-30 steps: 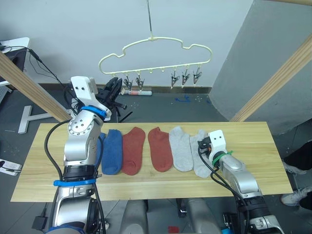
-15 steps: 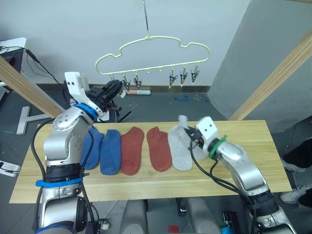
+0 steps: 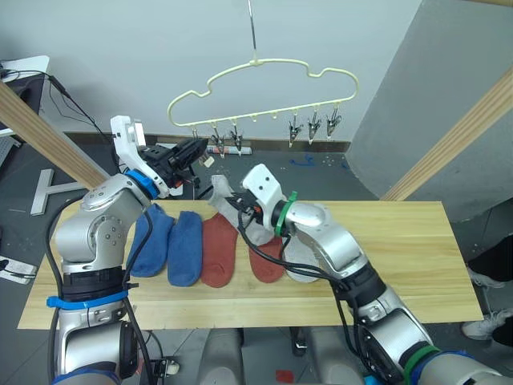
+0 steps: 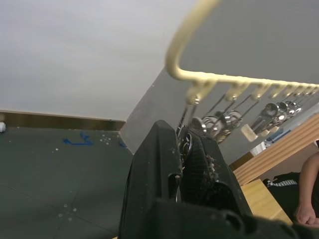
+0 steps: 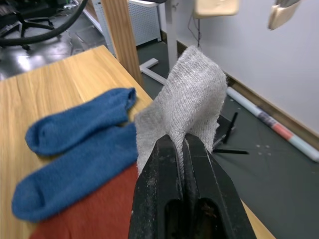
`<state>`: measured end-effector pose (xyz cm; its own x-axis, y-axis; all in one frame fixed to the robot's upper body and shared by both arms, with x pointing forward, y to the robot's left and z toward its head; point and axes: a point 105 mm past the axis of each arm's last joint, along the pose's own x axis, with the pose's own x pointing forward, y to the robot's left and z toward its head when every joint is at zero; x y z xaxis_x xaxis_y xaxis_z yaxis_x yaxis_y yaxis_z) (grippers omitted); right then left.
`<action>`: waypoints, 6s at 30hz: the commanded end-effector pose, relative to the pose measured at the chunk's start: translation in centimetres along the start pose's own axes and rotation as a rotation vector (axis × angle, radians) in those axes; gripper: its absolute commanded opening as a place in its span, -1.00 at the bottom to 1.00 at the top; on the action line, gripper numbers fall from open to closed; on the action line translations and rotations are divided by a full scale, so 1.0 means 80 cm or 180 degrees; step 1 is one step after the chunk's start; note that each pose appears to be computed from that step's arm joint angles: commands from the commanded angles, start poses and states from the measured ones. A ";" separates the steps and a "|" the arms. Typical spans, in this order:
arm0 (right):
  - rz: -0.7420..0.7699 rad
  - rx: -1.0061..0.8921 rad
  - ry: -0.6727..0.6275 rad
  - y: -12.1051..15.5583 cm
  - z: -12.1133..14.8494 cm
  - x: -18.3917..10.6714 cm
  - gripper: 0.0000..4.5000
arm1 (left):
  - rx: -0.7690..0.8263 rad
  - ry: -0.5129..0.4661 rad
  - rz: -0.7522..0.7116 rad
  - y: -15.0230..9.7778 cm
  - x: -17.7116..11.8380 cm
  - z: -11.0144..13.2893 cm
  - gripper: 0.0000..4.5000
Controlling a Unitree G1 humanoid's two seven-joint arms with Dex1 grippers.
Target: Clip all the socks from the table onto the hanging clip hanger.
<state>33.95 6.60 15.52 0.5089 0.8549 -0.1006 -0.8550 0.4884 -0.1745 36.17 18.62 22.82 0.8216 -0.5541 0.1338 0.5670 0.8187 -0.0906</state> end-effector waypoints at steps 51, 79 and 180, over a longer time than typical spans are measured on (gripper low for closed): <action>-0.0125 -0.1023 -0.0036 -0.007 0.034 -0.120 -0.26 | 0.1415 -0.0661 0.0563 -0.055 -0.008 -0.048 0.28; -0.0243 -0.0957 -0.0246 -0.029 0.069 -0.159 -0.26 | 0.1300 -0.1091 0.1101 -0.029 0.029 -0.008 0.28; -0.0480 -0.1275 -0.0595 -0.027 0.038 -0.006 -0.98 | 0.0135 -0.0240 -0.0233 -0.042 0.022 0.027 -1.00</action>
<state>35.54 5.40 17.62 0.5808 0.8113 0.0669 -0.6605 0.5176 -0.5439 36.33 15.25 23.85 0.7898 -0.5909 0.1648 0.6077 0.7902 -0.0791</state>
